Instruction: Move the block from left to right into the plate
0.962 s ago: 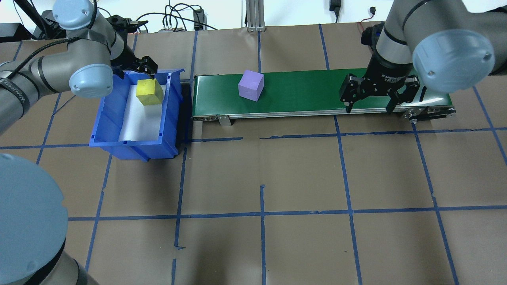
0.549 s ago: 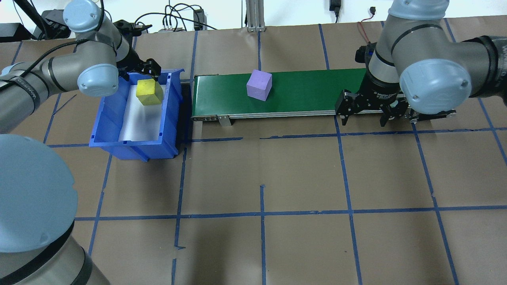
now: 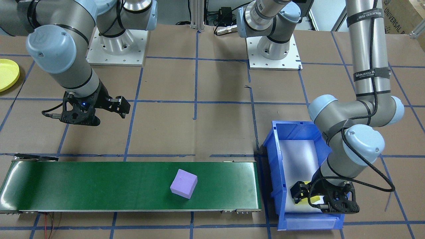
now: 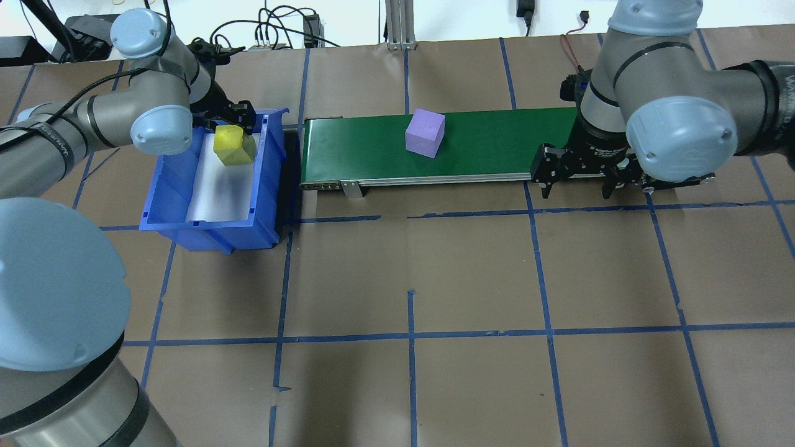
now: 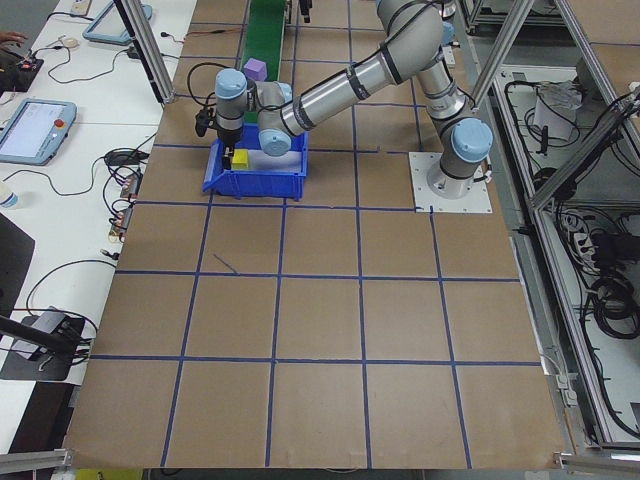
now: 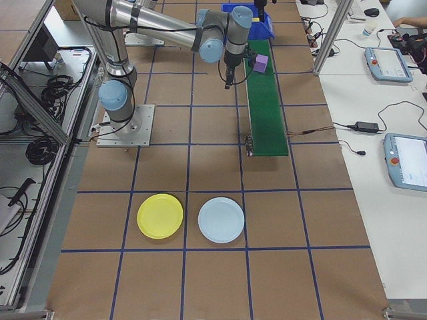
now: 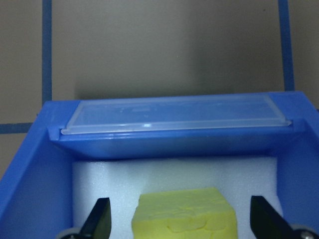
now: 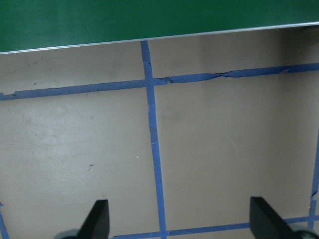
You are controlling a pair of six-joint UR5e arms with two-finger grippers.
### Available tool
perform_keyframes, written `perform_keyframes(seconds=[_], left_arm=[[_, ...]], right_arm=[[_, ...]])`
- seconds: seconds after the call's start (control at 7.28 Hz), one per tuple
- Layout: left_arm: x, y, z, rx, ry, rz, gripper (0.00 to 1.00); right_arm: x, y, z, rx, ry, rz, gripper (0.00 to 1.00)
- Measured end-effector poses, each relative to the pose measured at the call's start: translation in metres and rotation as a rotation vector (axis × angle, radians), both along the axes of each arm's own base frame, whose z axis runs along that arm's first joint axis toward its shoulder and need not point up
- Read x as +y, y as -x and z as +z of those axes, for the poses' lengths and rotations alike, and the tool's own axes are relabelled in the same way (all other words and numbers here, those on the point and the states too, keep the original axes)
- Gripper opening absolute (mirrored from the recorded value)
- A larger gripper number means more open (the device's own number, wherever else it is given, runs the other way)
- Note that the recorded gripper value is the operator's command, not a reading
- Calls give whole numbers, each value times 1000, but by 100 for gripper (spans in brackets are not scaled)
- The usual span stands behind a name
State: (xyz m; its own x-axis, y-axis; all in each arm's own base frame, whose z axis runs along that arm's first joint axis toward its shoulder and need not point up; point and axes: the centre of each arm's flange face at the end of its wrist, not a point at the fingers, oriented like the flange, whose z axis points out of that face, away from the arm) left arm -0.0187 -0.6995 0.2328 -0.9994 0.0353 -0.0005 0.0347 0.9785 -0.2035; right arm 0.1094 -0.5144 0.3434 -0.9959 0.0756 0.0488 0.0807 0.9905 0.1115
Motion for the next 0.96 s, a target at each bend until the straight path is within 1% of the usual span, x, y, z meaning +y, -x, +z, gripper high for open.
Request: perform_keyframes(seconds=[0.14,0.27,0.41,0.55,0.69,0.82,0.96], left_arm=[[0,0,6,-3,9,3,46],[2,0,24,-4,35,8,46],[7,3,55,-6,79,9,46],[15,8,92,1,131,2,46],[23,16,125,26,181,-13,47],[29,29,147,61,222,-37,47],[33,51,159,95,247,-68,47]], right_arm=[[-7,6,0,4,3,-8,100],[-26,22,1,-2,11,-22,100],[-51,44,3,-9,23,-19,100],[-77,62,5,-22,39,-8,100],[-103,75,4,-59,56,-6,100],[-128,88,-3,-112,70,3,100],[-149,103,-13,-167,82,13,100]])
